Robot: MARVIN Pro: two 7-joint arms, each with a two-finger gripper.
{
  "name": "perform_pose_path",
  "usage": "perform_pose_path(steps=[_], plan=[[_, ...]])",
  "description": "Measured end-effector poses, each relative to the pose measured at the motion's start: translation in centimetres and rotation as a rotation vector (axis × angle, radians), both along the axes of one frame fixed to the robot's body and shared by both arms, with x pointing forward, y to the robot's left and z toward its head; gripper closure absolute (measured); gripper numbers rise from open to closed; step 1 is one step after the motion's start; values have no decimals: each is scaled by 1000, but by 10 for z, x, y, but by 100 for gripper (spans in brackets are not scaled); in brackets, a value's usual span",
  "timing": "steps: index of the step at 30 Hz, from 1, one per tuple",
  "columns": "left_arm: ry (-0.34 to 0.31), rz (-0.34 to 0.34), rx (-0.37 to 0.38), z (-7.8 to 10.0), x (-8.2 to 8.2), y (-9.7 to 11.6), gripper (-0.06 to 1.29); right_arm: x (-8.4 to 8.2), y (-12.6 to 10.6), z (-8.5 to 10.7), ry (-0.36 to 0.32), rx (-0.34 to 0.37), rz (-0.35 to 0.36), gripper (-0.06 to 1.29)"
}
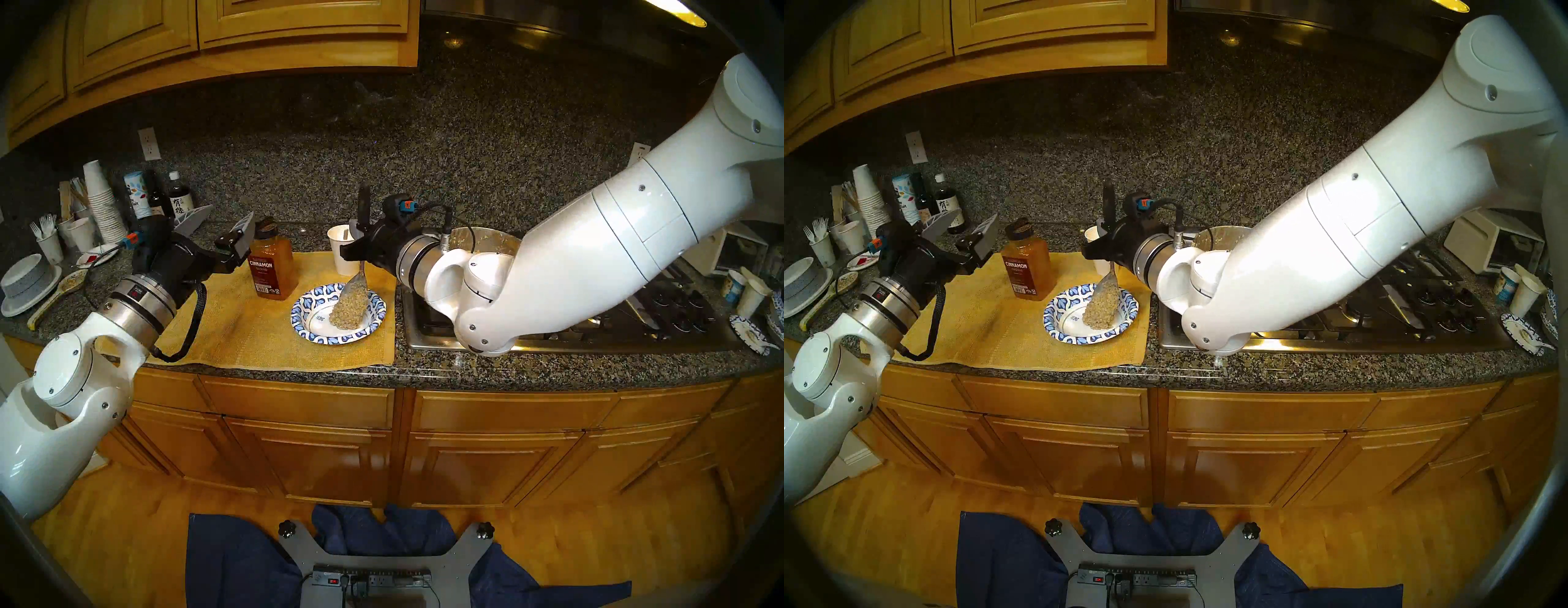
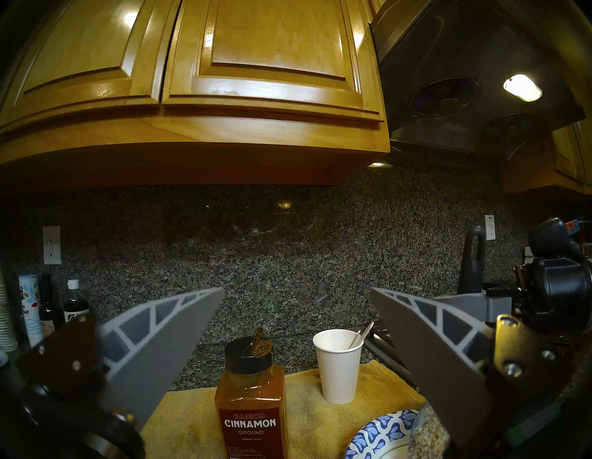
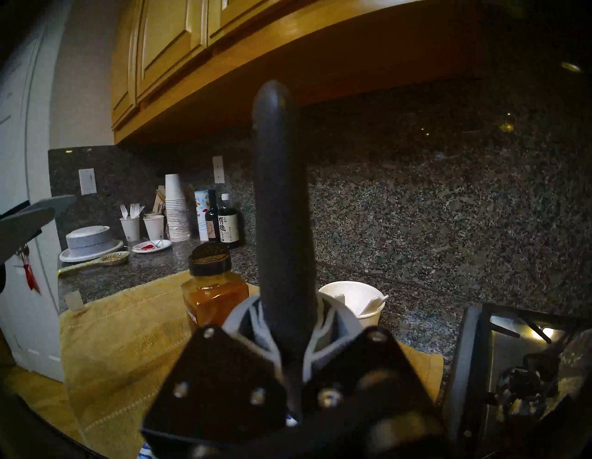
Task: Scoop oatmeal into bowl, add cinnamon, and put a spoon inside bowl
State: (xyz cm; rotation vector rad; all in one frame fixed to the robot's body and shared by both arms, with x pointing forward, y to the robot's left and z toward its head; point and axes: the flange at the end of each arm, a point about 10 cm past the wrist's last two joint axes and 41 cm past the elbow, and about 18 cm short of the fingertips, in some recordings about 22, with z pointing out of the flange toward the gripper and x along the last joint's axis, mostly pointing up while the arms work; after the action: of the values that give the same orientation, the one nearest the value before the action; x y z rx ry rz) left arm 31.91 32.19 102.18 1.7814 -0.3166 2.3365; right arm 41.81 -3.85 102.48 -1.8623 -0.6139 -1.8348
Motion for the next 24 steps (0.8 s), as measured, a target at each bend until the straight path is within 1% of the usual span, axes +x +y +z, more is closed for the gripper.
perform_pose_path(steps=[3,8,10,14,18,24], plan=[[0,0,0,0,0,0,0,-2,4,2,-18,-11,11,122],[0,0,0,0,0,0,0,-1,8,11,-55,-19,24,123],[0,0,0,0,0,0,0,-1,9,16,-84,-32,35,123],[0,0,0,0,0,0,0,-2,10,19,-120,-60,59,123],[0,0,0,0,0,0,0,-5,12,17,-162,-106,92,123],[0,0,0,0,0,0,0,-10,14,6,-223,-187,142,123]])
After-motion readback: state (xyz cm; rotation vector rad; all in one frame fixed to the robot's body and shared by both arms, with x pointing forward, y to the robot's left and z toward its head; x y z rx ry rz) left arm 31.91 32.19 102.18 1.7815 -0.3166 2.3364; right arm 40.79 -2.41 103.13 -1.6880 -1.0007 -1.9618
